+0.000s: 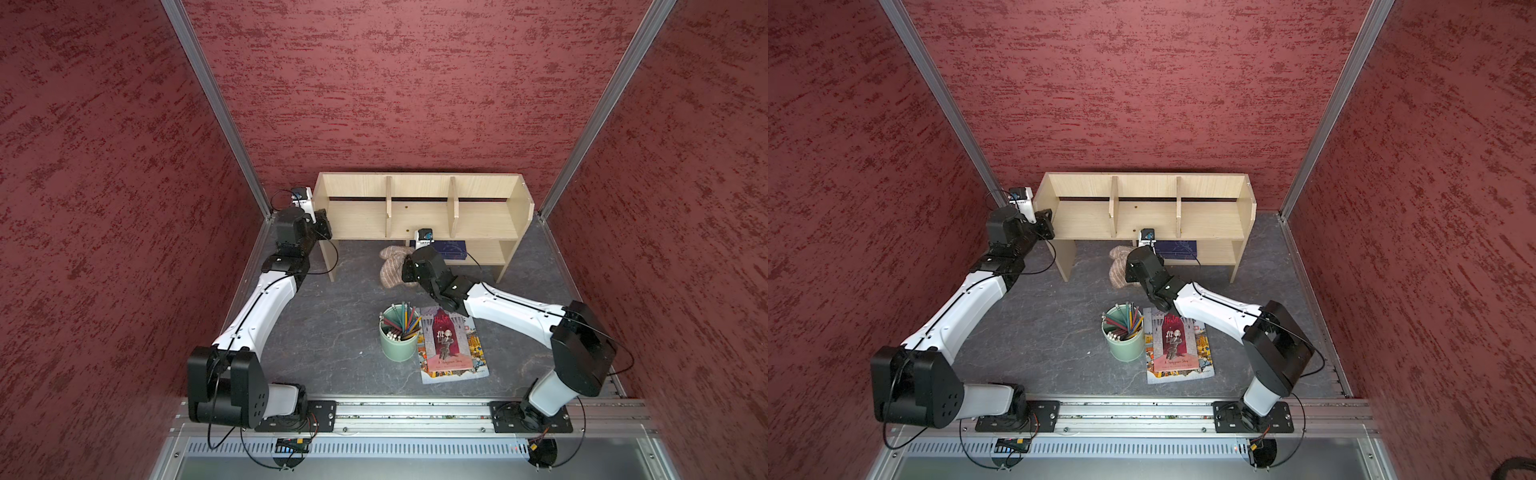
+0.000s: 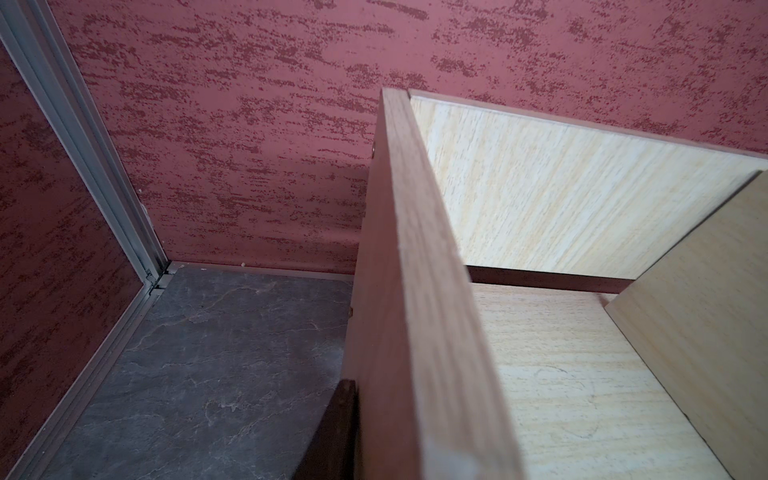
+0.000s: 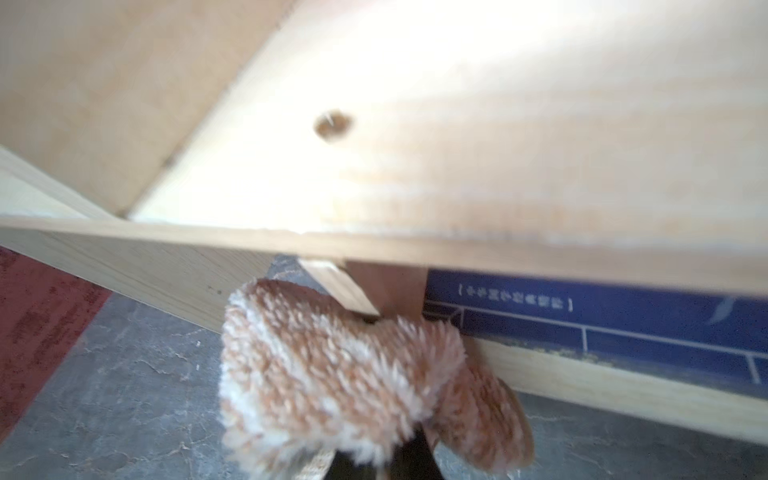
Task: Wipe the bookshelf clean with a cloth
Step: Wipe the dust from the shelf.
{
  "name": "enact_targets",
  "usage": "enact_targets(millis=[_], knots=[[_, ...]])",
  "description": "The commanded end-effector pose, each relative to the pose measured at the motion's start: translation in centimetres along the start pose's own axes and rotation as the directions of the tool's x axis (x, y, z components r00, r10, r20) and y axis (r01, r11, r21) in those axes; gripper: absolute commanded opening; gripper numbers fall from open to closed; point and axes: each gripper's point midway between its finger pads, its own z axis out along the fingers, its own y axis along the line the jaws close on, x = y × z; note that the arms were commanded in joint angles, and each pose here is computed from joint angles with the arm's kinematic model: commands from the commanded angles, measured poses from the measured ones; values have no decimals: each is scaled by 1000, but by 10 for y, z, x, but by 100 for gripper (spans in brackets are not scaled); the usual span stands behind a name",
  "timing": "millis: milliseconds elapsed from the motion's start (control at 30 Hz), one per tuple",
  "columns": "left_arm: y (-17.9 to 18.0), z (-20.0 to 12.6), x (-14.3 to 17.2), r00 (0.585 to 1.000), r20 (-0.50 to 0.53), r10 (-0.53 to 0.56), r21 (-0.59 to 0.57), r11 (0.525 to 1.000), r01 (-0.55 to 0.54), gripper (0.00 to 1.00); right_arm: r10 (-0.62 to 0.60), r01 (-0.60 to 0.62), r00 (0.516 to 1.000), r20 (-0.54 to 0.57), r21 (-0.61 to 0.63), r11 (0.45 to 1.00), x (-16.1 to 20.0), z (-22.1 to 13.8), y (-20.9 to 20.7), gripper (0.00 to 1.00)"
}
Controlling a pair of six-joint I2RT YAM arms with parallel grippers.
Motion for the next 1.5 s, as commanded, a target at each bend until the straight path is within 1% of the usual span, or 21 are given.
enact_targets(millis=[0,133,233,333,467,533,633,767,800,867,900,1033,1067,1133,1167,1233,1367,1467], knots=[[-39,-14,-1,988,-43,-148,199,968,154,0,-3,14,994,111,-99,995,-48,-16,42,0],[-40,-15,-1,988,-42,-148,200,968,153,0,-40,57,992,117,-152,987,-51,-2,82,0],[-40,-15,-2,988,-41,-149,202,967,154,0,-58,81,992,110,-212,974,-46,8,119,0],[-41,-15,-2,988,-41,-150,206,966,155,0,-79,101,993,91,-273,957,-32,20,157,0],[-41,-15,-2,987,-43,-154,207,965,160,0,-108,124,992,68,-328,936,-8,35,198,0],[-42,-16,-2,987,-42,-154,209,965,159,0,-105,112,994,41,-336,935,7,47,206,0],[-42,-16,-2,987,-41,-155,208,965,160,0,-89,79,996,-16,-330,941,33,63,203,0],[-41,-19,-5,987,-35,-157,204,966,161,0,-102,73,992,-75,-321,944,66,72,199,0],[-41,-20,-7,987,-32,-160,205,965,163,3,-106,75,991,-82,-315,946,70,72,197,0],[-42,-24,-11,986,-19,-168,203,965,168,35,-100,71,992,-81,-310,948,70,69,193,0],[-40,-25,-12,985,-11,-173,194,966,172,46,-95,69,993,-71,-312,948,65,66,193,0],[-35,-29,-16,983,6,-184,170,969,180,71,-81,69,996,-24,-327,942,41,52,198,0],[-35,-29,-17,983,9,-185,170,969,181,74,-77,69,997,-10,-330,941,34,49,199,0],[-35,-29,-17,983,10,-185,171,969,180,73,-64,68,998,25,-329,942,20,42,199,0],[-35,-29,-16,982,9,-186,166,969,182,71,-61,71,997,41,-324,943,14,38,199,0],[-34,-28,-17,983,12,-186,160,970,181,66,-63,83,995,74,-306,948,1,34,195,0],[-32,-26,-14,983,6,-182,151,972,179,52,-59,87,990,127,-232,969,-22,26,173,0],[-30,-25,-13,983,5,-181,138,974,179,45,-61,85,984,170,-141,986,-40,12,147,0]])
